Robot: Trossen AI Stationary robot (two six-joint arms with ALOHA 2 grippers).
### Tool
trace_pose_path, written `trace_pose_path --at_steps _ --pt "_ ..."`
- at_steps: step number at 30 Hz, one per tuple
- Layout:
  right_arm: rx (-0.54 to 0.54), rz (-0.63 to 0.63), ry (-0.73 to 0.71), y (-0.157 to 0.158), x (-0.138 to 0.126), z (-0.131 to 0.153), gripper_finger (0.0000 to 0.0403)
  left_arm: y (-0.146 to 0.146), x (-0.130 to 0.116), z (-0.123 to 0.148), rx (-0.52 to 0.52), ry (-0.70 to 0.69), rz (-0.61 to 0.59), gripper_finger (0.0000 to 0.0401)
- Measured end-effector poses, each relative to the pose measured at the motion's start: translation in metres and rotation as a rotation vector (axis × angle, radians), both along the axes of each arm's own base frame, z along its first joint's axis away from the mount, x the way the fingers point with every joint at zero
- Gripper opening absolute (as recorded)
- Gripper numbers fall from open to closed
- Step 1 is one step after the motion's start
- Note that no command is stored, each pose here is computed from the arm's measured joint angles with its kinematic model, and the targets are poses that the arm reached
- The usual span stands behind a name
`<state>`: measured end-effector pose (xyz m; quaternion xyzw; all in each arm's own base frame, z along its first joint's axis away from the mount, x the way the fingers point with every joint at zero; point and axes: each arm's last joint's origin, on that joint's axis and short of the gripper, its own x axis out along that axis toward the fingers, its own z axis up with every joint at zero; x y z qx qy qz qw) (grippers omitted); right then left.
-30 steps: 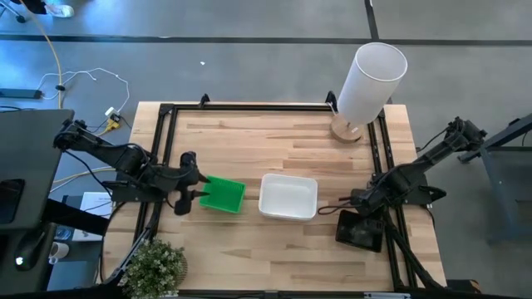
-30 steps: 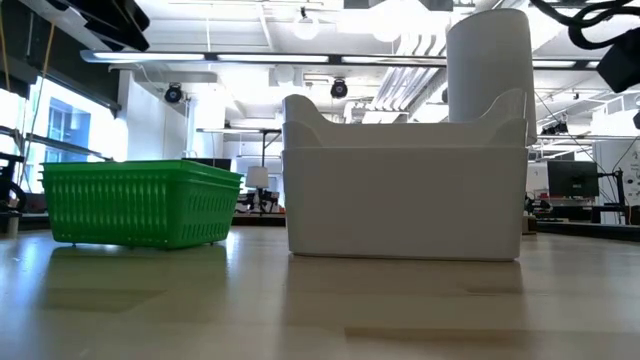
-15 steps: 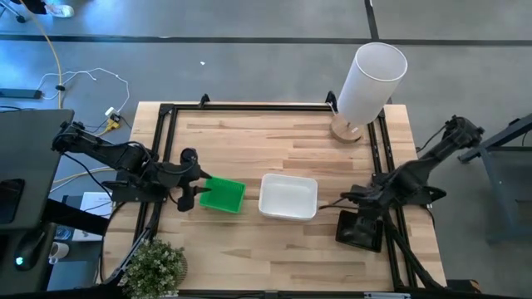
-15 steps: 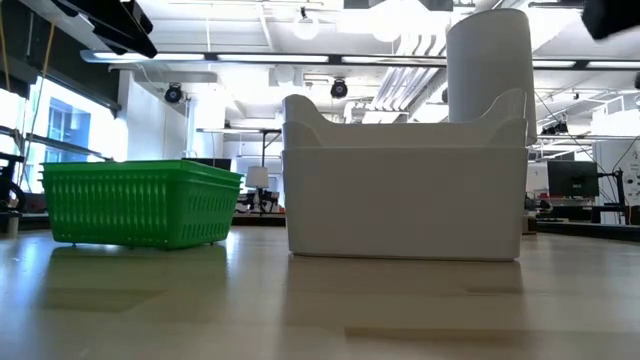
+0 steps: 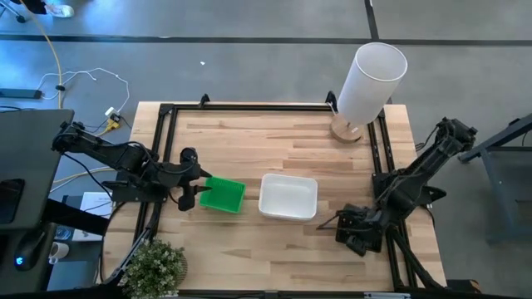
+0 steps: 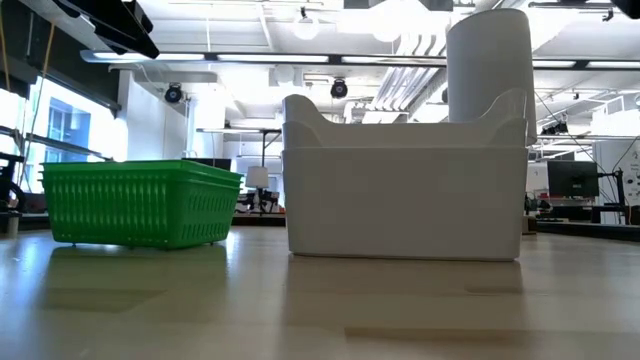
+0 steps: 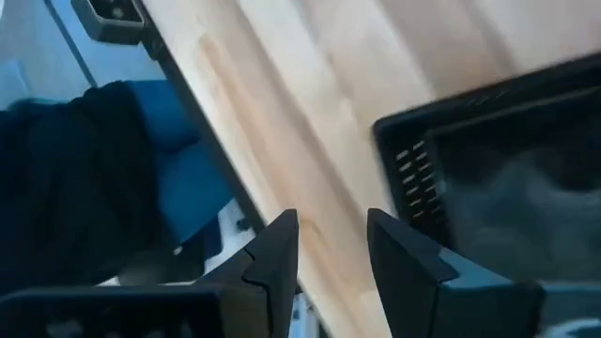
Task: Stack baskets by color
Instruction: Adjust the stacked black bins
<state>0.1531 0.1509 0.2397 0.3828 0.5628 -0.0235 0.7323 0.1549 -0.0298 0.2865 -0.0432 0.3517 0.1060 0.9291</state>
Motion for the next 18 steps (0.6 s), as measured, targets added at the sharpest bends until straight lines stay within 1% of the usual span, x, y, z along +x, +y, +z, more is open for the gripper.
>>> trace_pose_path --at_steps 3,7,12,18 --pt "0.041 -0.004 0.042 0.012 0.003 -0.007 0.0116 0.000 0.000 0.000 0.000 -0.001 0.000 0.0177" --pt "0.045 -0.037 0.136 0.022 0.001 -0.018 0.0116 0.000 0.000 0.000 0.000 0.000 0.000 0.0177" --pt "0.058 -0.045 0.233 0.035 -0.005 -0.028 0.0116 0.000 0.000 0.000 0.000 -0.001 0.000 0.0177" --pt "0.104 -0.072 0.254 0.048 -0.013 -0.029 0.0116 0.000 0.000 0.000 0.002 -0.001 0.002 0.0177"
